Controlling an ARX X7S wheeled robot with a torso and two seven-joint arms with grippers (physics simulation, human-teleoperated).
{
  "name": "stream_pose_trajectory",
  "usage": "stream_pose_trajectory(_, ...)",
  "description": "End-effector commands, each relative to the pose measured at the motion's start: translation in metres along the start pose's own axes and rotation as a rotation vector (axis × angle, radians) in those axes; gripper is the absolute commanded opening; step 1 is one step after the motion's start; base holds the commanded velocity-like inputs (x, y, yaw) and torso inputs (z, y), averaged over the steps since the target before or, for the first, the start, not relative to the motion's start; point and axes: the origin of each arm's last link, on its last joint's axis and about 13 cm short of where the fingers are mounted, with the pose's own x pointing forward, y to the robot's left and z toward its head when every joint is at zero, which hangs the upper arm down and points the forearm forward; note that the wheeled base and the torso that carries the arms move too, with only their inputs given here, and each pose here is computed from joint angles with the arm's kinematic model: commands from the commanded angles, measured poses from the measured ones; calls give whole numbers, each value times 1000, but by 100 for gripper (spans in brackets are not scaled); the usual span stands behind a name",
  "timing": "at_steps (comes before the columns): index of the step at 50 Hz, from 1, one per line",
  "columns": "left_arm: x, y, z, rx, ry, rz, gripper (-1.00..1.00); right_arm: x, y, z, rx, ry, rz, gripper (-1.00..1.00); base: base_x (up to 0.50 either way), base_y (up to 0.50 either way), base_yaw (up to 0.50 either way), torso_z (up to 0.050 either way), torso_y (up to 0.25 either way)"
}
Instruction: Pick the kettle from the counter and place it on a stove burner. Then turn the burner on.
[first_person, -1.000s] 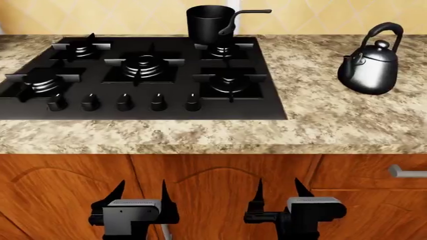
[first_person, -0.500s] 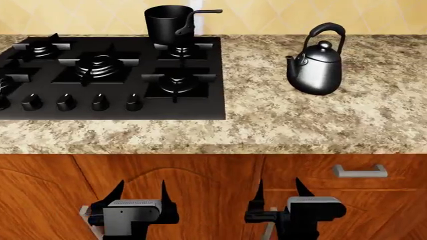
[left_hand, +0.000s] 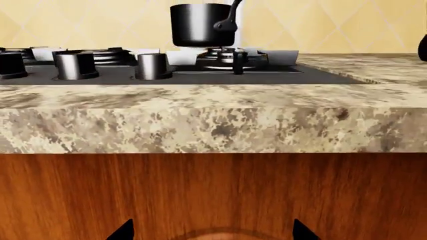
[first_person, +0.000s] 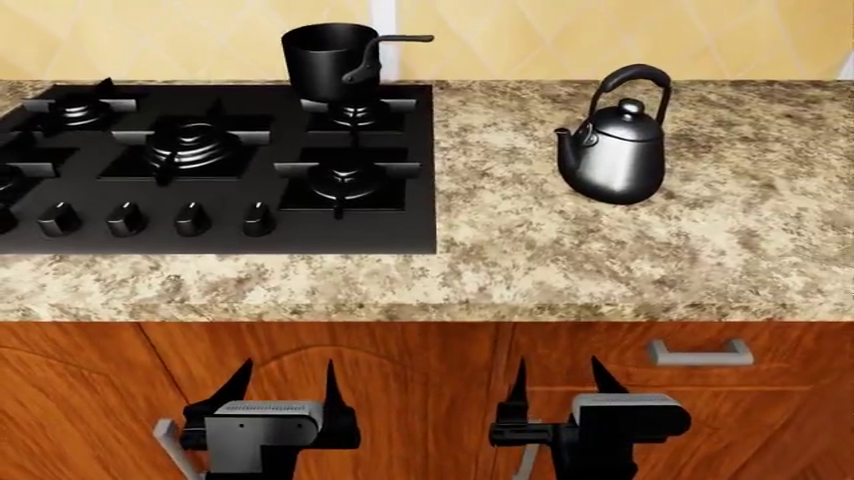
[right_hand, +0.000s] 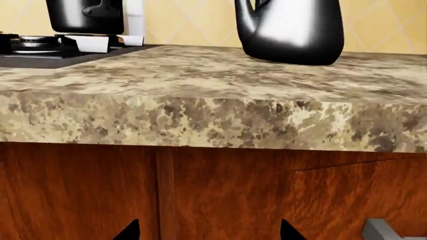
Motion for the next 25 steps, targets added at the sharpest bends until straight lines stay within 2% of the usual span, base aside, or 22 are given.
stream_pose_trajectory(1, 0, 0, 0, -10, 0, -6, 100, 0, 0, 0, -2, 1, 0, 100, 0, 0, 0, 50, 0)
stream_pose_trajectory(8, 1, 0, 0, -11, 6, -3, 100, 0, 0, 0, -2, 0, -2, 100, 0, 0, 0, 50, 0)
stream_pose_trajectory(16, 1, -1, 0, 33, 12, -2, 100, 0, 0, 1, 12, 1, 1, 100, 0, 0, 0, 50, 0)
stream_pose_trajectory(22, 1, 0, 1, 27, 1, 3, 100, 0, 0, 2, 23, 8, -2, 100, 0, 0, 0, 50, 0)
stream_pose_trajectory(23, 0, 0, 2, 15, 3, 8, 100, 1, -1, 5, 59, 26, -42, 100, 0, 0, 0, 38, 0)
stream_pose_trajectory(24, 0, 1, 3, 8, 2, 14, 100, -2, 0, 8, 89, 33, -25, 100, 0, 0, 0, 0, 0)
stream_pose_trajectory(25, 0, 2, 8, 52, 10, 10, 100, -6, 3, 25, 75, 1, -15, 100, 0, 0, 0, 0, 0)
